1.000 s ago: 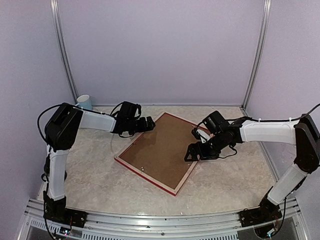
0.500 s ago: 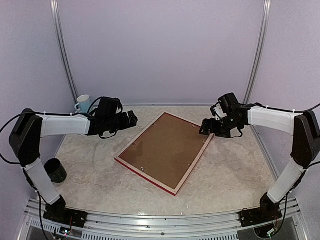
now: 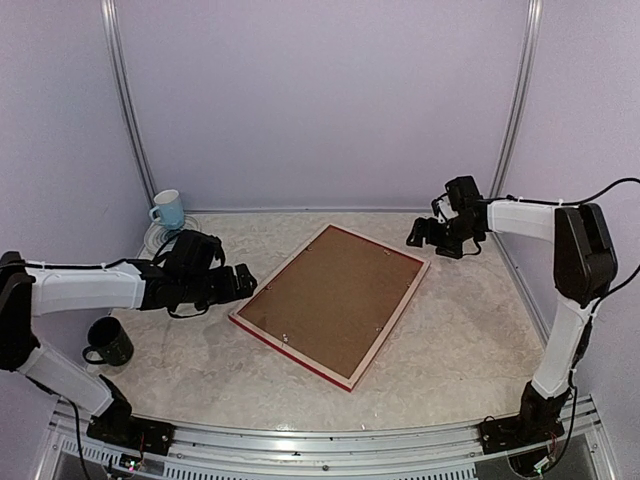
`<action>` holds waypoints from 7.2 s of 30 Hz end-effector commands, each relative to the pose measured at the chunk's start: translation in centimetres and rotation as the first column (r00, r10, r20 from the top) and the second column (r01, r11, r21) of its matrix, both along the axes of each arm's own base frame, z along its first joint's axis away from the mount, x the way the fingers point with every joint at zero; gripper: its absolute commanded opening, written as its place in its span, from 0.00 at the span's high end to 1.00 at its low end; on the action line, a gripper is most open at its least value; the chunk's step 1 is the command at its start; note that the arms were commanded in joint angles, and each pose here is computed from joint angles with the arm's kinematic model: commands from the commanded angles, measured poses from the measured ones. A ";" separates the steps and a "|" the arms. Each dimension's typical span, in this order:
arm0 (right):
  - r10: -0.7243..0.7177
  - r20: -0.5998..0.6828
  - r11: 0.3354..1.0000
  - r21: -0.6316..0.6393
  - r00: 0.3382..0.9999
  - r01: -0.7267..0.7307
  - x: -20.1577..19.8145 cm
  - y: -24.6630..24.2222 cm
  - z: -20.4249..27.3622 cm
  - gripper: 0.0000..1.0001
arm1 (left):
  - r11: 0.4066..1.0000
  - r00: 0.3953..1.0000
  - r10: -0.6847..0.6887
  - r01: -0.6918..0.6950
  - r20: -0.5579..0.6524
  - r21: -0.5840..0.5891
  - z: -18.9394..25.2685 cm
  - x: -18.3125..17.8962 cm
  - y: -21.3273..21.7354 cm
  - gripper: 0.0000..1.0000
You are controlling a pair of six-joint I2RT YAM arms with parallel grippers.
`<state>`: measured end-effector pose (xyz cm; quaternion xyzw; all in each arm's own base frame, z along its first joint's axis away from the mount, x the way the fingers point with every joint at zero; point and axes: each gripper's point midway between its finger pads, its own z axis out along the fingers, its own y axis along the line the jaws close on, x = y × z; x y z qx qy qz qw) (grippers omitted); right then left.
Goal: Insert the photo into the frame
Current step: Rotate the photo frame at the center of the board, then press the fastener onto the backboard.
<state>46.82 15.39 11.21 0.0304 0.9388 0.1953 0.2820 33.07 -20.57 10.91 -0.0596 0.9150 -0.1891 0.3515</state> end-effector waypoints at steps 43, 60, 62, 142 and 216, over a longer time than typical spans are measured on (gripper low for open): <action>0.119 -0.048 0.973 0.205 0.992 -0.107 3.6 1.3 -6.3 0.08 | 0.986 0.978 -0.135 0.116 -0.161 -0.122 -5.2 -3.2 -5.6 0.01; 0.111 -0.069 0.983 0.153 0.991 -0.099 -2.4 2.0 -5.2 0.09 | 0.989 0.985 -0.102 0.086 -0.139 -0.118 -6.1 0.0 -4.3 0.01; 0.113 -0.068 0.984 0.146 0.991 -0.102 -3.1 2.1 -5.0 0.09 | 0.989 0.986 -0.101 0.085 -0.135 -0.120 -6.1 0.5 -4.4 0.01; 0.084 -0.082 0.987 -0.133 0.993 -0.095 -9.5 4.4 -5.1 0.12 | 0.997 0.999 -0.033 0.032 -0.001 -0.075 -5.3 9.4 -1.3 0.01; 0.066 -0.152 0.966 -0.238 0.986 -0.101 -8.8 2.8 -9.5 0.77 | 0.978 0.991 -0.127 0.119 -0.039 -0.173 -9.5 6.9 -0.8 0.01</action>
